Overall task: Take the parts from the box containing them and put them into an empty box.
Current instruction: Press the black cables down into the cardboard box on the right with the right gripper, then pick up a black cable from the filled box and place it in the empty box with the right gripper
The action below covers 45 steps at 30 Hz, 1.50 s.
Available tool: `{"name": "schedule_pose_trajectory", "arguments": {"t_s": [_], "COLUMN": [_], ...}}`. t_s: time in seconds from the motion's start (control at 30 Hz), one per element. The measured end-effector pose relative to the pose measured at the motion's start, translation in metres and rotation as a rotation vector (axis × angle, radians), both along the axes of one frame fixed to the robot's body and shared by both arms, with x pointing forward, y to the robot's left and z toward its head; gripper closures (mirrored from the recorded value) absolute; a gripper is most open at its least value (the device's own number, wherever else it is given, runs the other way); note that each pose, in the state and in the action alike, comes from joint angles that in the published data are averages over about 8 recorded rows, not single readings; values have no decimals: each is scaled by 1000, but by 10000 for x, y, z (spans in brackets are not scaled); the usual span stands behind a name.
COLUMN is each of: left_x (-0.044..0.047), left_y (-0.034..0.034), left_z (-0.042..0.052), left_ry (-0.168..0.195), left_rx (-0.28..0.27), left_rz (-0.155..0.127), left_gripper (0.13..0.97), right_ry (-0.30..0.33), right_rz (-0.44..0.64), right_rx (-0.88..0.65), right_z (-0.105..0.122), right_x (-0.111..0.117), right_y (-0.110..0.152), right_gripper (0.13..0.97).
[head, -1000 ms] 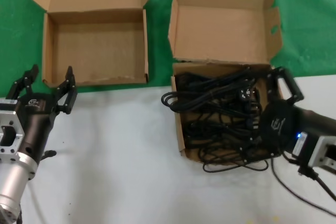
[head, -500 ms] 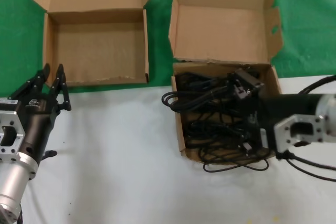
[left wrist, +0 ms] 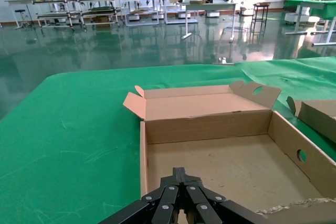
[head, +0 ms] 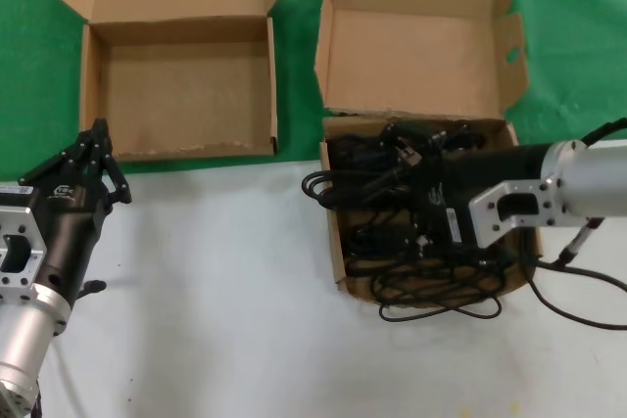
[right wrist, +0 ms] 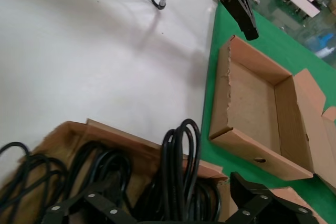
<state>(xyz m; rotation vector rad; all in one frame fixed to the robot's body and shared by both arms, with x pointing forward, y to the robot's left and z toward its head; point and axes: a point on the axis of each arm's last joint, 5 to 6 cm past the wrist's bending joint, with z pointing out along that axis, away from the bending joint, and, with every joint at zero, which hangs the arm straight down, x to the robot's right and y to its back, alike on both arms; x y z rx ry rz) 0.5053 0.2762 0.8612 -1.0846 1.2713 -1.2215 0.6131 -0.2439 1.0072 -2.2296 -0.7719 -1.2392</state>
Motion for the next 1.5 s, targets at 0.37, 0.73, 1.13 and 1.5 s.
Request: {"name": "schedule_pose_trajectory", "arguments": {"t_s": [0.37,0.73,1.13,1.5], "left_x": [0,0,0,0], "left_y": [0,0,0,0], "left_z": [0,0,0,0], "left_ry": [0,0,0,0], "left_rx": [0,0,0,0], "left_rz": [0,0,0,0], "left_gripper": [951,952,952,952], "right_ry": [-10,-6,-30,-162], "right_rz": [11,15,24,66], "right_rx": [7,3,6,72], "right_z": [-29,-5,185,774], "right_x": [203,234,150,127], "right_y": [50,42,30,349], "right_gripper": [462,714,881,912]}}
